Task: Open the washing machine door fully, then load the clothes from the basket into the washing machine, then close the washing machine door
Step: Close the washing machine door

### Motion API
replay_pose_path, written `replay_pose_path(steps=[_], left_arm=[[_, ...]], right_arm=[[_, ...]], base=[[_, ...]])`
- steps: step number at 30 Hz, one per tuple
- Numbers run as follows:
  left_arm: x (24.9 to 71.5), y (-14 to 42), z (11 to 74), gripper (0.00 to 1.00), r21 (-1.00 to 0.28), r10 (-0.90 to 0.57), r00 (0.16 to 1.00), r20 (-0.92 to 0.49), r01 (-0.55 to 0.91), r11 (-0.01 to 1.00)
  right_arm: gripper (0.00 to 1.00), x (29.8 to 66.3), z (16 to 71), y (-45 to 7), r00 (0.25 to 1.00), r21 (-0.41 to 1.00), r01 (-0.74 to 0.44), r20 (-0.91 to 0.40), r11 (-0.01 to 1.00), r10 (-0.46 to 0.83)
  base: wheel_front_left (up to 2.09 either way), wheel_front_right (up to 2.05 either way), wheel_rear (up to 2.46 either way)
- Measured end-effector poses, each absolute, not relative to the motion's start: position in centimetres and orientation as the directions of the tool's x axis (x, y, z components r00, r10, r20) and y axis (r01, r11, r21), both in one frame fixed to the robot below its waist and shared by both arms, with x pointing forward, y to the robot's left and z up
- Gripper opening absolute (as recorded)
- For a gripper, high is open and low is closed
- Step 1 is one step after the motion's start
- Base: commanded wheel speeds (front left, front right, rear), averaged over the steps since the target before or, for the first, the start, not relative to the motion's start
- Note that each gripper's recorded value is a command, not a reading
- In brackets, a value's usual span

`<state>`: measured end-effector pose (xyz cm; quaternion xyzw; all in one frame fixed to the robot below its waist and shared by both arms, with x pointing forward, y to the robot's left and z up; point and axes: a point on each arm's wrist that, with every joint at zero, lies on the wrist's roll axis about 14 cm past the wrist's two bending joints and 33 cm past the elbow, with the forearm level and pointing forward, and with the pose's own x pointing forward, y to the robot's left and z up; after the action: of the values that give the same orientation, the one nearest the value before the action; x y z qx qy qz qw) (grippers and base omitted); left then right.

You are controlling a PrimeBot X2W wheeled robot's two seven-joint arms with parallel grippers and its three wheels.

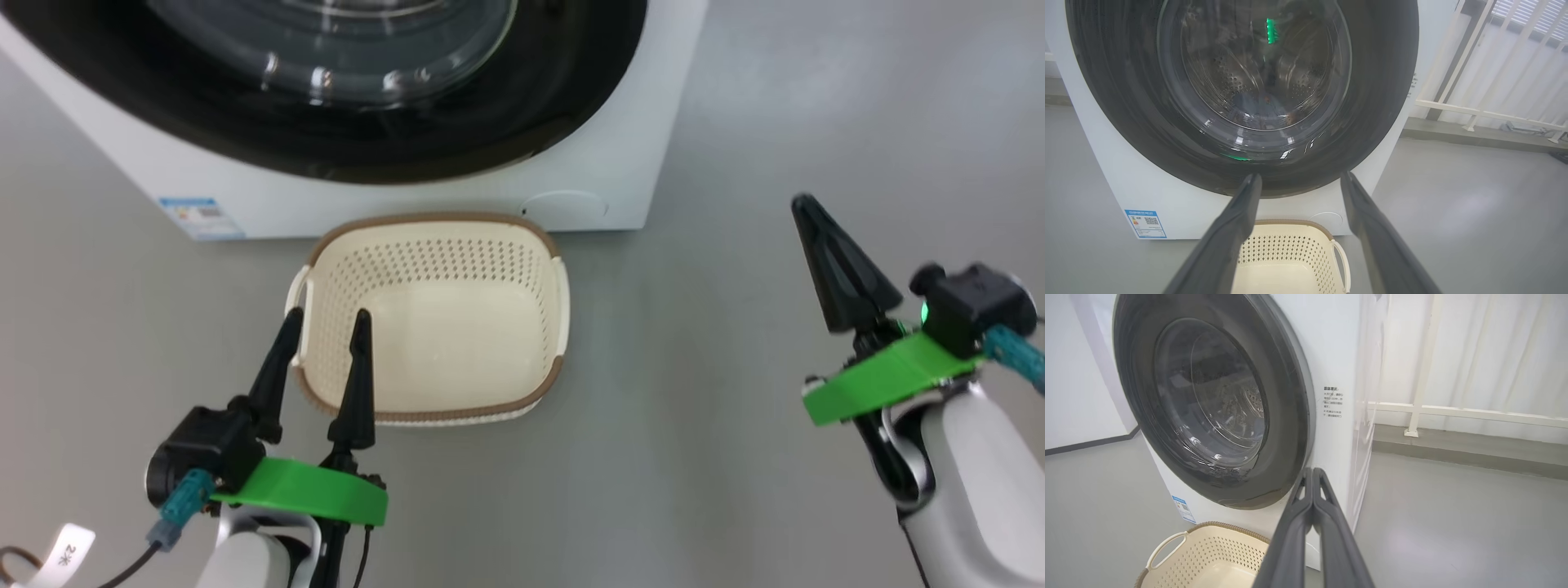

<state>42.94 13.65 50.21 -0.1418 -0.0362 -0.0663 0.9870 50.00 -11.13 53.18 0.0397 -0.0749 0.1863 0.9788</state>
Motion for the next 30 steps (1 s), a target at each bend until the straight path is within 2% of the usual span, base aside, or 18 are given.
replay_pose_path(steps=[5,13,23,25,26,27,28,30], left_arm=[[41.9,13.1,51.0,1.0,-0.278,-0.137,0.985,0.109,0.163,0.947],[40.3,12.2,52.0,1.0,-0.279,-0.16,0.978,0.132,0.191,0.941],[39.2,12.2,53.1,1.0,-0.273,-0.159,0.974,0.159,0.198,0.941],[38.9,12.4,53.0,1.0,-0.273,-0.152,0.976,0.155,0.19,0.943],[38.8,12.5,52.9,1.0,-0.273,-0.146,0.978,0.152,0.184,0.944],[38.8,12.6,52.9,1.0,-0.273,-0.144,0.978,0.152,0.181,0.945],[38.7,12.6,52.9,1.0,-0.272,-0.142,0.978,0.153,0.18,0.945],[38.7,12.7,53.0,1.0,-0.272,-0.141,0.978,0.154,0.18,0.945]], right_arm=[[0.0,46.3,53.9,-14.1,0.958,0.094,-0.255,0.161,0.962,0.238],[0.0,41.4,55.1,-17.3,0.98,0.135,-0.125,0.172,0.983,0.101],[0.0,37.9,55.4,-20.9,0.984,0.129,0.001,0.176,0.992,-0.024],[0.0,37.4,55.2,-21.8,0.985,0.086,0.032,0.167,0.996,-0.047],[0.42,37.1,55.1,-22.3,0.985,0.084,0.047,0.164,0.995,-0.061],[0.92,36.9,54.8,-22.8,0.984,0.099,0.062,0.159,0.993,-0.077],[1.0,36.7,54.6,-23.2,0.984,0.105,0.074,0.154,0.992,-0.09],[1.0,36.6,54.4,-23.4,0.984,0.106,0.08,0.151,0.991,-0.096]], base=[[0.0,0.0,0.0],[0.0,0.0,0.0],[0.0,0.0,0.0],[0.0,0.0,0.0],[0.0,0.0,0.0],[0.0,0.0,0.0],[0.0,0.0,0.0],[0.0,0.0,0.0]])
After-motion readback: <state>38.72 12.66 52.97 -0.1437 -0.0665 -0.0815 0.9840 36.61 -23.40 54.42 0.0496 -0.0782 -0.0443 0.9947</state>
